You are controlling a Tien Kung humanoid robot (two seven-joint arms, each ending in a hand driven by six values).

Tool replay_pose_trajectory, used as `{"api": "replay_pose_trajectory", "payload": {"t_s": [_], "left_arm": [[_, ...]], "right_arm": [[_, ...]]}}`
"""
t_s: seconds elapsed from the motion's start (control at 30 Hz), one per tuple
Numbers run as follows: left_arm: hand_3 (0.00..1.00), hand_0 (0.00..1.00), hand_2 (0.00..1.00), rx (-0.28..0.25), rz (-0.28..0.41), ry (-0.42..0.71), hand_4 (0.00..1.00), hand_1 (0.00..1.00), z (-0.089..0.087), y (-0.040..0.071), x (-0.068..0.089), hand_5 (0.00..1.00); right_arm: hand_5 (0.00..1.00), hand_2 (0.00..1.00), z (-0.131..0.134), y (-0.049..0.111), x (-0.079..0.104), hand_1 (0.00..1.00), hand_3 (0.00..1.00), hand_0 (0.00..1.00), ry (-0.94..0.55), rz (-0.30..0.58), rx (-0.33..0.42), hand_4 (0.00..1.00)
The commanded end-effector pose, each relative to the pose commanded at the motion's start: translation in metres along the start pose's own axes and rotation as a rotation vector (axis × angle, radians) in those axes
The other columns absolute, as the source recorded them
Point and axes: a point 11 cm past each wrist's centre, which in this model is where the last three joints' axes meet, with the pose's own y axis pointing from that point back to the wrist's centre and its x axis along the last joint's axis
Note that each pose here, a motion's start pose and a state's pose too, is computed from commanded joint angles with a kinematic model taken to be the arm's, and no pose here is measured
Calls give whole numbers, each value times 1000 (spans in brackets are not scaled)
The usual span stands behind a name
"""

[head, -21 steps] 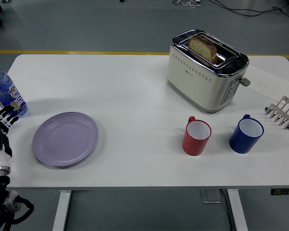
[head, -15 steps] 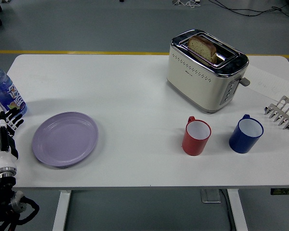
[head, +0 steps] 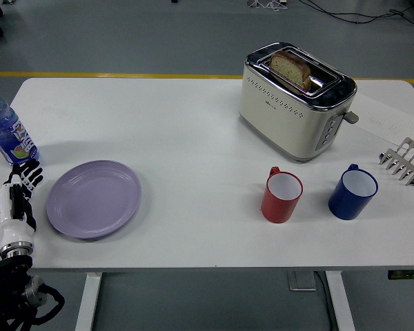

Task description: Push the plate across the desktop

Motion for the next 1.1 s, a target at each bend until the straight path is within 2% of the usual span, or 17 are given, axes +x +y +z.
{"api": "replay_pose_trajectory", "payload": {"t_s": [0.23,0.57,0.83,0.93,1.1], "left_arm": [[679,752,790,19,-5,3,519,776,-6,3,-10,998],[676,746,789,20,-31,13,514,774,-4,3,-23,998],[676,747,791,46,-37,42,512,773,-9,6,-43,998],[676,743,792,56,-59,48,509,772,-11,8,-57,998],[676,743,792,66,-96,48,509,772,-13,12,-71,998]], "right_arm": [[203,616,0,0,0,502,553,531,1,1,1,251],[203,615,-1,0,0,501,553,531,0,0,2,252],[201,615,2,-1,0,501,554,531,-1,0,-2,253],[202,614,4,-1,1,501,554,532,-2,1,-4,253],[202,614,6,-1,2,501,554,532,-2,3,-9,253]]}}
